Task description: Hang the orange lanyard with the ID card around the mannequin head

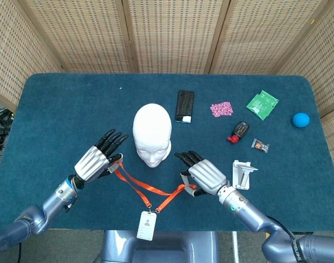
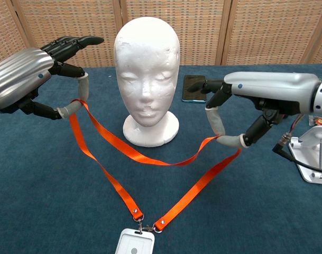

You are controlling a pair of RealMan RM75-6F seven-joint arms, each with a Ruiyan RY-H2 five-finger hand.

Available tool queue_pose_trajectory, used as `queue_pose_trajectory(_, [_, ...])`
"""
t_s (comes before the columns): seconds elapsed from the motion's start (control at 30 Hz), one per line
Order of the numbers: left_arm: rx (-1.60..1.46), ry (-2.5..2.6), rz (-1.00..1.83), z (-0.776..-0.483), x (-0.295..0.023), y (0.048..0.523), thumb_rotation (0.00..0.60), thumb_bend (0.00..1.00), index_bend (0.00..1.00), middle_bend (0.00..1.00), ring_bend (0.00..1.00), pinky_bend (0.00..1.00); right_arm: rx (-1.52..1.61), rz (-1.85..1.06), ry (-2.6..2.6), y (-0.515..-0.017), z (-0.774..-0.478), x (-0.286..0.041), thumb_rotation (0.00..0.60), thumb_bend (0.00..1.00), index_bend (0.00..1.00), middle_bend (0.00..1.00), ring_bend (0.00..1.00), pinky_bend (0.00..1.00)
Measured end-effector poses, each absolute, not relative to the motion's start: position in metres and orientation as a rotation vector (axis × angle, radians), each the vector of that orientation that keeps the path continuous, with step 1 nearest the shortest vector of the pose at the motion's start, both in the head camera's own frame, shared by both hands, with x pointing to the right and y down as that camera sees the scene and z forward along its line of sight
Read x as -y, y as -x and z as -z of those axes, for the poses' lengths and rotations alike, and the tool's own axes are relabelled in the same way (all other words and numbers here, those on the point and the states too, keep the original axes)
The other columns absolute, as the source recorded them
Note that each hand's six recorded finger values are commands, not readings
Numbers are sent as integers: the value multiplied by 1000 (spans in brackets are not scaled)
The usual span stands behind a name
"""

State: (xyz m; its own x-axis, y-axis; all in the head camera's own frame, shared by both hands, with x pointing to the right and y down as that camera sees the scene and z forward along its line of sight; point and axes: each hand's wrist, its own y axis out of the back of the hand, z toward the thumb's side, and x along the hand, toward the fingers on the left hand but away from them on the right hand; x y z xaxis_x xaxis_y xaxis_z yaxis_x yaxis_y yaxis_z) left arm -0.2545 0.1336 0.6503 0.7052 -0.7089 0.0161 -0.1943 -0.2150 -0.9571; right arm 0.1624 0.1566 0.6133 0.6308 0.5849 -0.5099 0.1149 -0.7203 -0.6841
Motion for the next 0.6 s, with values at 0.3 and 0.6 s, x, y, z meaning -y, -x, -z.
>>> queue_pose_trajectory(0.3, [-784,1745,520,-628,-122,252,600,428,734,0,0,0,652,-932,2207,-165,-583,-138,600,612,756,0,0,0])
queue_pose_trajectory(0.6, [-879,1732,542,-604,-90,250,600,429,737,0,0,0,836,-873,2184,-172,-552,-103,600,614,756,0,0,0])
